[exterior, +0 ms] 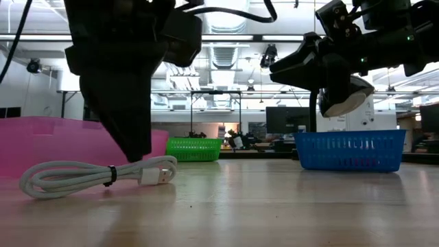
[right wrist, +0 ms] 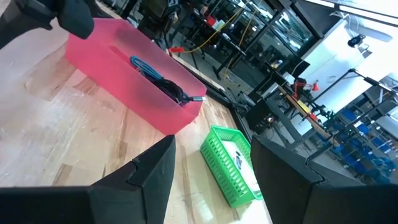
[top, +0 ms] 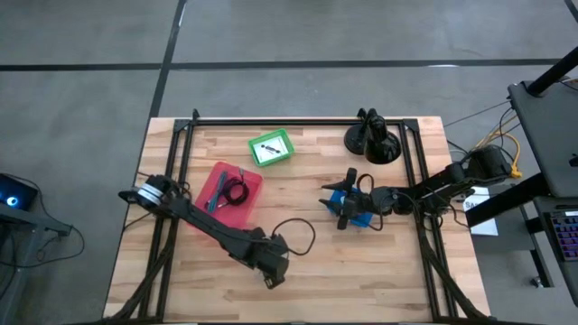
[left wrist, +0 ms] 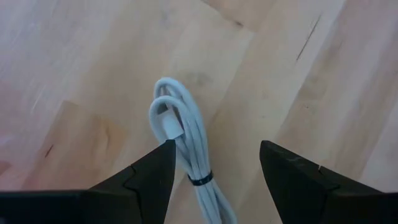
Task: Pick and place items into bin
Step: Put the white charger cable into the pink bin
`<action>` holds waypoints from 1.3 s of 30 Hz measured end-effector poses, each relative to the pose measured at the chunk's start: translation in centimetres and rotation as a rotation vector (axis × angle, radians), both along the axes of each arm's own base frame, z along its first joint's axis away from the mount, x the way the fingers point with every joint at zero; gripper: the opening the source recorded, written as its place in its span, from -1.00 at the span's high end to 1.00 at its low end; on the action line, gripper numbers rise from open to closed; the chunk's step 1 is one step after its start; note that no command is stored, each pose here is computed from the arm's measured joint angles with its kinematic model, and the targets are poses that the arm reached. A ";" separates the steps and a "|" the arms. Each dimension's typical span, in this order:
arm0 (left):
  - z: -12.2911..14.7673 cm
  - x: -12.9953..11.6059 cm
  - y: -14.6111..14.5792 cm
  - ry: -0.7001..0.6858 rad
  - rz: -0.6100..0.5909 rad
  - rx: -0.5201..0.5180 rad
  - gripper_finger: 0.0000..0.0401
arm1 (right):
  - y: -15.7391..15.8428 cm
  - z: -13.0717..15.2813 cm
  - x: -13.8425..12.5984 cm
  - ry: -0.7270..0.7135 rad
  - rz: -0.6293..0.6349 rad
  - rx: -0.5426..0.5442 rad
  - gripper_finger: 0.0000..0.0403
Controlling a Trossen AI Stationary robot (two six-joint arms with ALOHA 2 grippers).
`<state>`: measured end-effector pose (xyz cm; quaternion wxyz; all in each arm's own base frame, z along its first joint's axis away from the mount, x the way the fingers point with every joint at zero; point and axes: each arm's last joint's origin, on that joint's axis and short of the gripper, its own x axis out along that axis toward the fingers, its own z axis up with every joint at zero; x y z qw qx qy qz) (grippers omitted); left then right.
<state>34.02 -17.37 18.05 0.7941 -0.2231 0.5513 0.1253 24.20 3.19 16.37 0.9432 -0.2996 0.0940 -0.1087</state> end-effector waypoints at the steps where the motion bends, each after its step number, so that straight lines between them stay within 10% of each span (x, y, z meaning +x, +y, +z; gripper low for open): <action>1: -0.1 0.0 0.0 0.001 0.000 -0.002 -0.08 | 0.0 0.0 0.0 -0.001 0.000 0.000 0.03; 29: -2.7 -1.5 0.9 0.078 0.150 0.008 -0.07 | 0.0 0.0 0.0 0.002 0.000 0.000 0.03; 39: -2.8 -1.7 1.1 0.099 0.154 0.007 0.54 | 0.0 0.0 0.0 0.002 0.000 0.000 0.03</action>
